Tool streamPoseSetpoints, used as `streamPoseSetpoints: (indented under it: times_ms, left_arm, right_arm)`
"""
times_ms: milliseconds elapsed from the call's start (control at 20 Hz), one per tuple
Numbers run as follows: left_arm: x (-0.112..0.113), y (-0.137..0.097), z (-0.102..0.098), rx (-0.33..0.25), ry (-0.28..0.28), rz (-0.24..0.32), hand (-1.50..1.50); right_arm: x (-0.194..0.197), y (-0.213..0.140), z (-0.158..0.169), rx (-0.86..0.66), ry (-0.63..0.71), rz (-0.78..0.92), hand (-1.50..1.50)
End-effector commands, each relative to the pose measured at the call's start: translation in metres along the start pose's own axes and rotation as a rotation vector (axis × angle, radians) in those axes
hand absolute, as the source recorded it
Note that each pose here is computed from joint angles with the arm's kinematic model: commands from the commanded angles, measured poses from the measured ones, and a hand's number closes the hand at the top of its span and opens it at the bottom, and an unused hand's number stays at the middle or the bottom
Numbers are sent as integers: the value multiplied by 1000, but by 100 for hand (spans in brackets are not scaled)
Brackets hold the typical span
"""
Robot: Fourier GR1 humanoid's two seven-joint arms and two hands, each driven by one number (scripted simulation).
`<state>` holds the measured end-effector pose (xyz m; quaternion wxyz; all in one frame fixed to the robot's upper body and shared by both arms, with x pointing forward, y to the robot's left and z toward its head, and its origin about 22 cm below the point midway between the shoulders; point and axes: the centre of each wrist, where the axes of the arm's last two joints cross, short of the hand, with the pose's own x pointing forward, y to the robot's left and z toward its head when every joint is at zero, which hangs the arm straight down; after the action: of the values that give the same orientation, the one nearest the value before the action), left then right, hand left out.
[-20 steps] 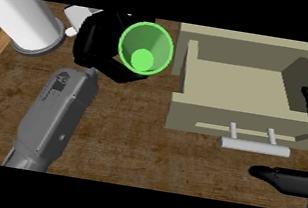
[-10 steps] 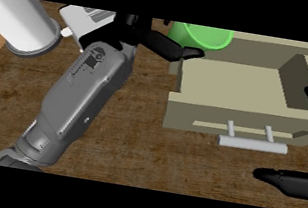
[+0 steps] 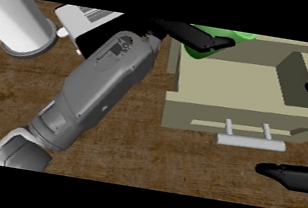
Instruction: Pick up the cup, place it into the drawer and close the drawer
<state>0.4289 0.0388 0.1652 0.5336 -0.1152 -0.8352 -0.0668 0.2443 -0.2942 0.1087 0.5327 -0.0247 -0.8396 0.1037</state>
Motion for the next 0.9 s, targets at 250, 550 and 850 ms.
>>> streamPoseSetpoints:
  times_ms: [250,550,850]
  left_arm:
    - [-31,-6,9,-19,64,-43,150]
    - [-44,-12,17,4,118,-187,150]
    - [-47,-24,24,-81,213,-250,-150]
  right_arm:
    - [2,3,-8,5,-11,12,-150]
    - [6,8,2,20,-15,-26,-150]
    - [14,-8,-11,51,-27,-1,-150]
